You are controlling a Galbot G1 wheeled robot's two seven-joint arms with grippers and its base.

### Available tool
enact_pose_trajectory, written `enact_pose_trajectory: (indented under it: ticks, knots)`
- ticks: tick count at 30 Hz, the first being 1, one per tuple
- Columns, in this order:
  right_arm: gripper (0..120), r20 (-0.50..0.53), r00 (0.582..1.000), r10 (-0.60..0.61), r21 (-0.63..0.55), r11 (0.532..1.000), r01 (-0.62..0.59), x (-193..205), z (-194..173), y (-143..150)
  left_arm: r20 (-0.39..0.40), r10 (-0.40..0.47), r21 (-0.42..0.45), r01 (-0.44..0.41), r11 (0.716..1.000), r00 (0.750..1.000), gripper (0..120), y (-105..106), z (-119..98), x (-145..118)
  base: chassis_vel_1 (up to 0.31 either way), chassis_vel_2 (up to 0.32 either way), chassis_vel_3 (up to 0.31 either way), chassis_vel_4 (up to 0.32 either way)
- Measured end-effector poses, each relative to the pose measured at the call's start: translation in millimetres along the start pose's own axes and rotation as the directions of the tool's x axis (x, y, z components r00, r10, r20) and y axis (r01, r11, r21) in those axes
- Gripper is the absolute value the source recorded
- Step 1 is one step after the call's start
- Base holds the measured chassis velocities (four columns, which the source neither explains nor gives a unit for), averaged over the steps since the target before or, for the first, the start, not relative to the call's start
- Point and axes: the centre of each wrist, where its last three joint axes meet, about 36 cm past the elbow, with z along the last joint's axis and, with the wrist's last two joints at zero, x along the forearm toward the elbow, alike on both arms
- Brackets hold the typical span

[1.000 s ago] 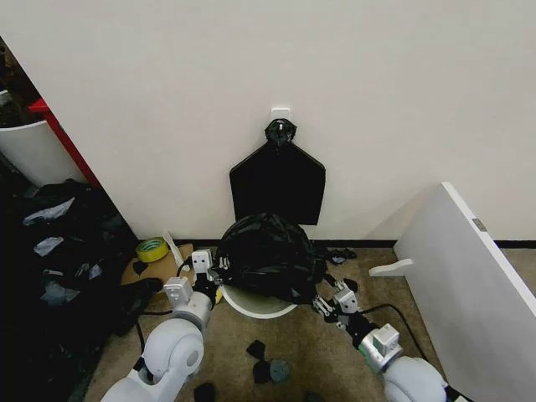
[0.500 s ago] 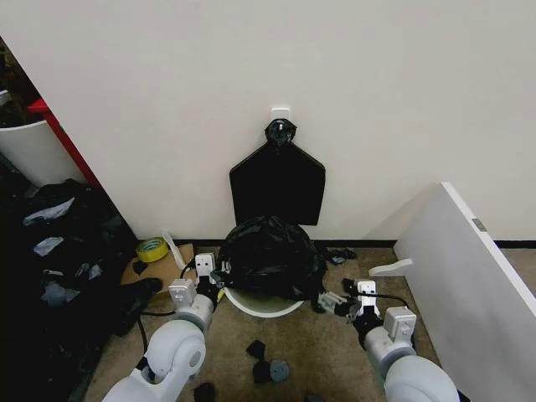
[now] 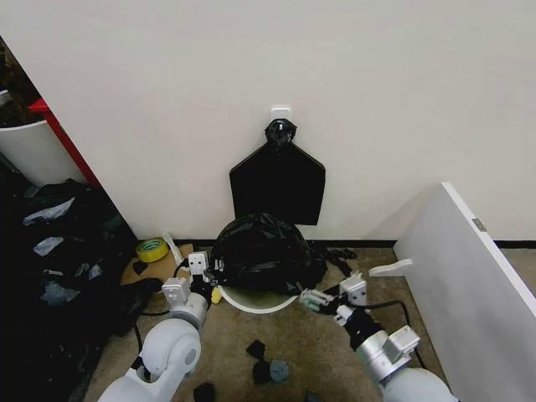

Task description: Place the garbage bag over the trash bin.

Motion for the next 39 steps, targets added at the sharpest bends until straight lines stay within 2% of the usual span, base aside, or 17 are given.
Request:
enact_pose_trajectory:
  ticks: [2, 4, 12, 17, 19, 25, 27, 29, 34, 35, 39]
  knots:
    - [86, -0.092, 0.995, -0.027, -0.008, 1.0, 0.026, -1, -6, 7, 0.003, 0.001, 0.0, -0.001, 1.0, 1.0, 1, -2, -1, 3, 0.0, 0.0, 0.0, 0.0]
    - [79, -0.127, 0.991, -0.052, -0.03, 0.998, 0.049, -4, -10, 9, 0.005, 0.002, -0.002, -0.002, 1.0, 1.0, 1, -3, -1, 4, 0.0, 0.0, 0.0, 0.0]
    - [61, -0.178, 0.98, -0.09, -0.071, 0.994, 0.078, -11, -21, 11, 0.003, 0.007, -0.003, -0.007, 1.0, 1.0, 1, -7, 0, 7, 0.0, 0.0, 0.0, 0.0]
    - [38, -0.202, 0.976, -0.076, -0.059, 0.996, 0.065, -14, -20, 8, 0.0, 0.014, 0.0, -0.014, 1.0, 1.0, 1, -12, 1, 8, 0.0, 0.0, 0.0, 0.0]
    - [36, -0.206, 0.976, -0.073, -0.057, 0.996, 0.063, -14, -20, 8, 0.001, 0.015, 0.0, -0.015, 1.0, 1.0, 1, -12, 1, 8, 0.0, 0.0, 0.0, 0.0]
    - [10, -0.221, 0.974, -0.054, -0.026, 0.998, 0.05, -15, -19, 8, 0.001, 0.021, 0.002, -0.021, 1.0, 1.0, 1, -15, 0, 11, 0.0, 0.0, 0.0, 0.0]
    - [6, -0.22, 0.974, -0.053, -0.02, 0.999, 0.05, -15, -18, 8, 0.001, 0.021, 0.003, -0.021, 1.0, 1.0, 1, -15, 0, 12, 0.0, 0.0, 0.0, 0.0]
    - [0, -0.208, 0.976, -0.059, -0.011, 0.998, 0.058, -15, -15, 7, 0.002, 0.021, 0.004, -0.021, 1.0, 1.0, 1, -15, 0, 12, 0.0, 0.0, 0.0, 0.0]
    - [0, -0.055, 0.977, -0.207, 0.012, 0.978, 0.208, -17, 15, -10, 0.01, 0.012, 0.01, -0.012, 1.0, 1.0, 1, -15, -3, 13, 0.0, 0.0, 0.0, 0.0]
    - [0, -0.055, 0.977, -0.207, 0.012, 0.978, 0.208, -17, 15, -10, 0.01, 0.012, 0.01, -0.012, 1.0, 1.0, 1, -15, -3, 13, 0.0, 0.0, 0.0, 0.0]
    - [0, 0.062, 0.896, -0.439, 0.079, 0.897, 0.434, -19, 48, -30, 0.013, 0.009, 0.033, -0.01, 0.999, 1.0, 1, -14, -10, 15, 0.0, 0.0, 0.0, 0.0]
